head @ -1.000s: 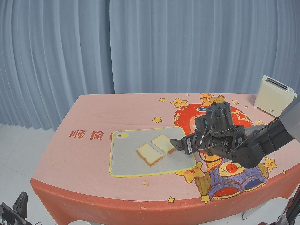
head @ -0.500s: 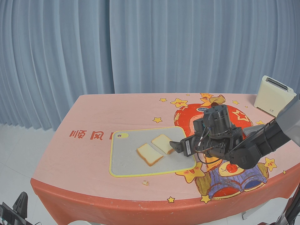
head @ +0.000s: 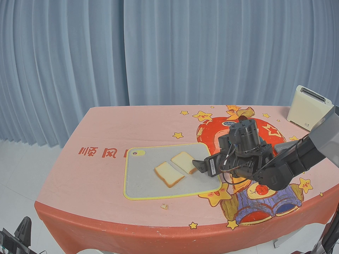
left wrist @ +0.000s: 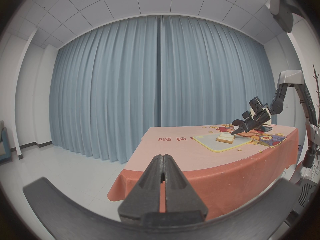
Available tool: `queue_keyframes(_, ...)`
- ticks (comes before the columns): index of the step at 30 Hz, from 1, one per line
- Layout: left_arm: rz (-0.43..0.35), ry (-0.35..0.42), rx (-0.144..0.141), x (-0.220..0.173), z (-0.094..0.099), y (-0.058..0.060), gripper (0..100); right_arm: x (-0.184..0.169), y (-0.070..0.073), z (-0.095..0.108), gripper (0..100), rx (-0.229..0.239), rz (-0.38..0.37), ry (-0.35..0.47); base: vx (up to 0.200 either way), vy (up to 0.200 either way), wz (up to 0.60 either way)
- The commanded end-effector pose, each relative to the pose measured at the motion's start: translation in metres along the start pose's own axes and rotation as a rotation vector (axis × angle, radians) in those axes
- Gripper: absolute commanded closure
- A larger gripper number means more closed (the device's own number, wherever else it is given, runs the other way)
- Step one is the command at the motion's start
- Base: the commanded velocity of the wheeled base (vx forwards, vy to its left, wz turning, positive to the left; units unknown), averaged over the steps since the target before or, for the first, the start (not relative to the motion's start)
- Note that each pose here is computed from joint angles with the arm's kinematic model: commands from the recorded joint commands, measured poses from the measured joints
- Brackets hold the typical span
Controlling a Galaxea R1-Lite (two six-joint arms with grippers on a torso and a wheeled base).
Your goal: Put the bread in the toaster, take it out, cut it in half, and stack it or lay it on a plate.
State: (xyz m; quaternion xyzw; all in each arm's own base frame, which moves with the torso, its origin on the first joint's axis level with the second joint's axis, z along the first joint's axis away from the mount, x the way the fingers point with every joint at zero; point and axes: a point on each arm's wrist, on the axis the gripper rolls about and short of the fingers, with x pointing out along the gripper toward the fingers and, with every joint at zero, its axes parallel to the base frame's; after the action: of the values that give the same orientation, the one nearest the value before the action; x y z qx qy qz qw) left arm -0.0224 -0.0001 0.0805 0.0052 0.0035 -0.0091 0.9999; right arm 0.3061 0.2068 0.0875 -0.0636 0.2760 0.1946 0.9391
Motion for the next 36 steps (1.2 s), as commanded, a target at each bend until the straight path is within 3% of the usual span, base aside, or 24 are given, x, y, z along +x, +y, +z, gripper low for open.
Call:
queue_keyframes(1, 0.0, 0.016, 0.0, 0.0012, -0.0045, 0.0, 100, 0.0015, 0.0002, -0.0011, 0, -0.001, 0.0, 0.004, 0.0, 0.0, 0.0)
queue_keyframes(34, 0.0, 0.016, 0.0, 0.0012, -0.0045, 0.0, 100, -0.0006, 0.0048, -0.0071, 0, -0.026, -0.046, 0.017, 0.0, 0.0, 0.0)
queue_keyframes(35, 0.0, 0.016, 0.0, 0.0012, -0.0045, 0.0, 100, -0.0006, 0.0048, -0.0071, 100, -0.026, -0.046, 0.017, 0.0, 0.0, 0.0)
queue_keyframes(36, 0.0, 0.016, 0.0, 0.0012, -0.0045, 0.0, 100, -0.0006, 0.0048, -0.0071, 100, -0.026, -0.046, 0.017, 0.0, 0.0, 0.0)
